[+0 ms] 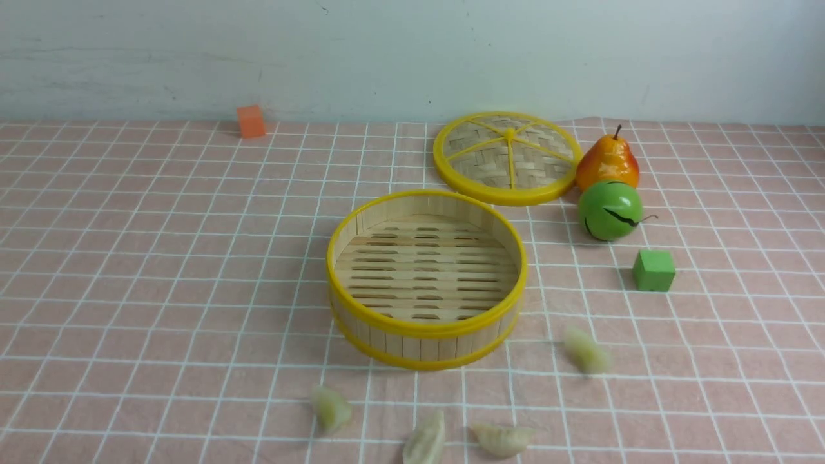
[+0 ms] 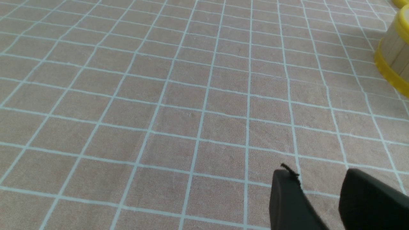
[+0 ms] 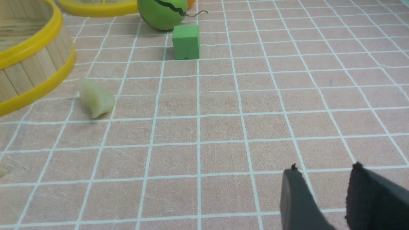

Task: Put the dumplings into the steamer on the table with the pink tablecloth.
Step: 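Reach for and grasp a dumpling on the table with the left gripper, then place the dumpling into the bamboo steamer basket with the left gripper, then reach for and grasp a dumpling on the table with the left gripper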

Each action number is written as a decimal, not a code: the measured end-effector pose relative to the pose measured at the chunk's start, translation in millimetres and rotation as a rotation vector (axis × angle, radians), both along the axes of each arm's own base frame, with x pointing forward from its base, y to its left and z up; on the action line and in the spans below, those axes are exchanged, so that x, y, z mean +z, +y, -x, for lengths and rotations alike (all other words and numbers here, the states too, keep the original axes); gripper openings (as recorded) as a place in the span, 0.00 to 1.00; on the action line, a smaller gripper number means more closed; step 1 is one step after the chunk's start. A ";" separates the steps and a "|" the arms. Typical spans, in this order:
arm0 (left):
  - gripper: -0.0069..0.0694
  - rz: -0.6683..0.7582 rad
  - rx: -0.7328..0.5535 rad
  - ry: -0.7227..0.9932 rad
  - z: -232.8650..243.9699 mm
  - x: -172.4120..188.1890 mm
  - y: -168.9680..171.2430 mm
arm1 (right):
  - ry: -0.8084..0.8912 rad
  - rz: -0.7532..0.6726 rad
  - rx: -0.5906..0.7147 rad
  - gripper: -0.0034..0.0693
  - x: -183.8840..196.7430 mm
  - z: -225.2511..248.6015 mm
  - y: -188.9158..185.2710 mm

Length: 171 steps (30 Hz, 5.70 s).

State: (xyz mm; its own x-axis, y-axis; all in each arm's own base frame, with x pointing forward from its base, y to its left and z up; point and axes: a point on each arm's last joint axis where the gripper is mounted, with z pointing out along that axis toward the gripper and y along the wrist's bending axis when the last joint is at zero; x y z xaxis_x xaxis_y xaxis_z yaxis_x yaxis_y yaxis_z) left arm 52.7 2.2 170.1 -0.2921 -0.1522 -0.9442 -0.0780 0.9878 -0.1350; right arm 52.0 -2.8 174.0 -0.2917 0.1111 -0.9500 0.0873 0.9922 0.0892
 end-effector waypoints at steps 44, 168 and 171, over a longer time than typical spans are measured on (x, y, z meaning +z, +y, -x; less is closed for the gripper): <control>0.40 1.379 0.140 -0.192 -3.9 24.0 -10.5 | 0.016 -1.027 -0.029 0.38 4.1 -0.2 24.3; 0.75 -0.261 -0.665 1.014 -210.4 81.4 -253.7 | 0.524 0.379 0.760 0.08 165.2 -70.6 81.3; 0.75 -0.267 -0.683 1.004 -206.7 49.9 -263.9 | 0.524 0.379 0.760 0.09 165.2 -70.6 81.3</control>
State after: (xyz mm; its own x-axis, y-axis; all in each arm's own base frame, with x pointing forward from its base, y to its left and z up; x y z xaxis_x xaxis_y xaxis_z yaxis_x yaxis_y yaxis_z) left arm 259.4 -261.7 220.0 -0.8466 0.4773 -0.2356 0.5098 0.8543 -0.1016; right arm 122.6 78.5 339.3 -0.5520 -0.5626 -0.6155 -0.6447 0.7560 -0.1128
